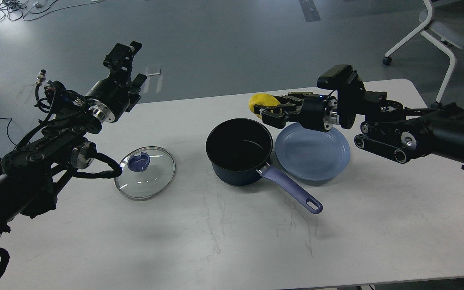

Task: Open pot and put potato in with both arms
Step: 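Move the potato over the pot, drop it in, withdraw right gripper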

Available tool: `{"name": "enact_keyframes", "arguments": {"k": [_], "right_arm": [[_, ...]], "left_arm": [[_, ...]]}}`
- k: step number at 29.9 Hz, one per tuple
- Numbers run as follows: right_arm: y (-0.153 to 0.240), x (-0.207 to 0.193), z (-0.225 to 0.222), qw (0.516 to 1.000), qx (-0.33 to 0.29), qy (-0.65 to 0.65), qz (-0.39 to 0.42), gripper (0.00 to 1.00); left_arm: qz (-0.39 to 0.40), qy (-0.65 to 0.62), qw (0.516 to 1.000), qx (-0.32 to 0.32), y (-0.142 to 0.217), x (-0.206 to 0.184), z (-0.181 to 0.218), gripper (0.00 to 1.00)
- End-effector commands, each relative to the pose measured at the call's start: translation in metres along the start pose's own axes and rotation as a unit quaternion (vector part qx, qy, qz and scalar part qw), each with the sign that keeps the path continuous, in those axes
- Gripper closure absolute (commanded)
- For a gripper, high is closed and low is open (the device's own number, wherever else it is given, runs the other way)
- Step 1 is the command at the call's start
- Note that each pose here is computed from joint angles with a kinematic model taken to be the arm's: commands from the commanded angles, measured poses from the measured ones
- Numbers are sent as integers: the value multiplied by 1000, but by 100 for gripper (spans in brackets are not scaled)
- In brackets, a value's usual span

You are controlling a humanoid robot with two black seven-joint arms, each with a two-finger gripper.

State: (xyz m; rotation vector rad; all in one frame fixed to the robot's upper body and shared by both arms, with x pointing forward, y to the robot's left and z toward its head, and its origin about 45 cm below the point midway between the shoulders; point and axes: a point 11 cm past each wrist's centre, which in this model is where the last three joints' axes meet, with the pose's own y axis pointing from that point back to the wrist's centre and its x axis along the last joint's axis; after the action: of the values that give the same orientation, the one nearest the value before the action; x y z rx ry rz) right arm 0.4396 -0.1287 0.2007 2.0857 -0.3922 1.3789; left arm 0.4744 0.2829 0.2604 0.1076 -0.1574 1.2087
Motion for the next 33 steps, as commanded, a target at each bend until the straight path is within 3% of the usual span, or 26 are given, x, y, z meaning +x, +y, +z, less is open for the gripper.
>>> {"name": "enact_keyframes", "arguments": {"k": [1, 3, 5, 18, 23, 25, 28, 33], "right_arm": [[-21, -7, -19, 1000, 17, 9, -14, 50], [-30, -14, -23, 999, 17, 20, -26, 42], [-38, -20, -27, 999, 15, 18, -28, 1], [-31, -3, -17, 993, -8, -115, 31, 0], [-18, 22, -8, 986, -10, -149, 73, 0], [-6, 49, 1, 961, -11, -239, 142, 0], [-2, 63, 6, 929, -5, -324, 181, 0], [19, 78, 27, 784, 39, -562, 261, 0]], "left_arm": [[1, -1, 1000, 0, 1, 2, 0, 1], [2, -1, 1000, -3, 1, 3, 1, 1], [3, -1, 1000, -4, 1, 4, 2, 1], [-1, 23, 1000, -20, -7, -1, 17, 1], [-19, 30, 999, -14, -8, -6, 17, 1], [-37, 55, 998, -21, -13, -8, 29, 1], [-34, 100, 994, -19, -18, -14, 31, 1], [-34, 164, 986, 22, -21, -50, 0, 1]]}}
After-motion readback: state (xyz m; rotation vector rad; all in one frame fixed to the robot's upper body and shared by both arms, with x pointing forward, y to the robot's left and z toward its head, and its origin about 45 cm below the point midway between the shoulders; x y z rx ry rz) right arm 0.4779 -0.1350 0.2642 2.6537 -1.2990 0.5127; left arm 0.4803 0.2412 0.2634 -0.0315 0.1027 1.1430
